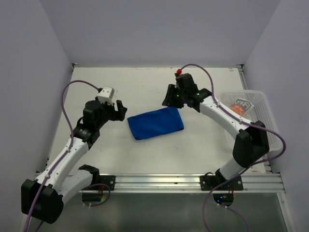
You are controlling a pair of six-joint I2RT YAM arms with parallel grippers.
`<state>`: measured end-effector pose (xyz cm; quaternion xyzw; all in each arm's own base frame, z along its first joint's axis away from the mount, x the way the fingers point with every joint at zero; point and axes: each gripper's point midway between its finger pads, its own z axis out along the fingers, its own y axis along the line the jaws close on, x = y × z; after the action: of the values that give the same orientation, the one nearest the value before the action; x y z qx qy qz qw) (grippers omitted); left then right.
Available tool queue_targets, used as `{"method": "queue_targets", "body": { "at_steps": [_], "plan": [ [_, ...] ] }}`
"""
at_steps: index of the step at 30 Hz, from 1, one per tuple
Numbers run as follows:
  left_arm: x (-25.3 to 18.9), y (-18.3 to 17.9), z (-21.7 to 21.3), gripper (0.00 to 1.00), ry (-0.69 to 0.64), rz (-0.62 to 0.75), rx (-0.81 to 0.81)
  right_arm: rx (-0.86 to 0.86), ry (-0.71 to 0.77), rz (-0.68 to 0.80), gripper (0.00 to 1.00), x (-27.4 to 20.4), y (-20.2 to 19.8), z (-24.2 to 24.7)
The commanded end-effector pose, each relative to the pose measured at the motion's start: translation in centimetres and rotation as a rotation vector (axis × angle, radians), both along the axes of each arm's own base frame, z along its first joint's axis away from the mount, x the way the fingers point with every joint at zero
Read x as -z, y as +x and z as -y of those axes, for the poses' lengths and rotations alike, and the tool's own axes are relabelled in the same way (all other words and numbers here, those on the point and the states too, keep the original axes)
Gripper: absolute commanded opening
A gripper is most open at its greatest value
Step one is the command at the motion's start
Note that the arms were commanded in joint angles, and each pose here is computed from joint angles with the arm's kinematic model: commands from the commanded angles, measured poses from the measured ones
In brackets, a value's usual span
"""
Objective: Roll the towels
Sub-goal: Fold the towel
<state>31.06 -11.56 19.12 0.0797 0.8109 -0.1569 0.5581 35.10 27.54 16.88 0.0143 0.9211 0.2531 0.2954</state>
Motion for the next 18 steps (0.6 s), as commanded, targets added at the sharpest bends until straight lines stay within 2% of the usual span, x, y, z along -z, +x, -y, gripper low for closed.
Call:
{"method": "queue_targets", "body": {
  "at_steps": [1,2,6,8,9,12,14,18],
  "plan": [
    [-2.0,1.2,2.0,0.77,-0.065,-0.015,0.058,0.036,-0.002,0.046,0.39,-0.9,-0.3,3.3],
    [-1.9,1.2,2.9,0.76,-0.090,-0.036,0.094,0.079,-0.037,0.046,0.39,-0.4,-0.4,5.4],
    [-1.3,2.5,6.1,0.74,-0.195,-0.101,0.189,0.097,-0.091,0.017,0.36,2.0,-1.3,8.2],
    [-1.2,2.8,7.5,0.67,-0.224,-0.111,0.228,0.109,-0.100,-0.001,0.35,3.7,-1.6,9.0],
    [0.3,2.6,8.7,0.64,-0.218,-0.150,0.253,0.103,-0.092,-0.010,0.34,4.1,-1.8,8.9],
    [3.3,1.8,11.5,0.47,-0.234,-0.232,0.315,0.112,-0.085,-0.034,0.33,5.5,-1.6,9.4],
    [4.1,1.0,13.4,0.40,-0.259,-0.252,0.355,0.113,-0.085,-0.041,0.33,5.9,-1.2,9.6],
    [8.2,-1.0,15.7,0.19,-0.262,-0.364,0.405,0.110,-0.078,-0.052,0.33,6.3,-0.7,9.5]
  ]
}}
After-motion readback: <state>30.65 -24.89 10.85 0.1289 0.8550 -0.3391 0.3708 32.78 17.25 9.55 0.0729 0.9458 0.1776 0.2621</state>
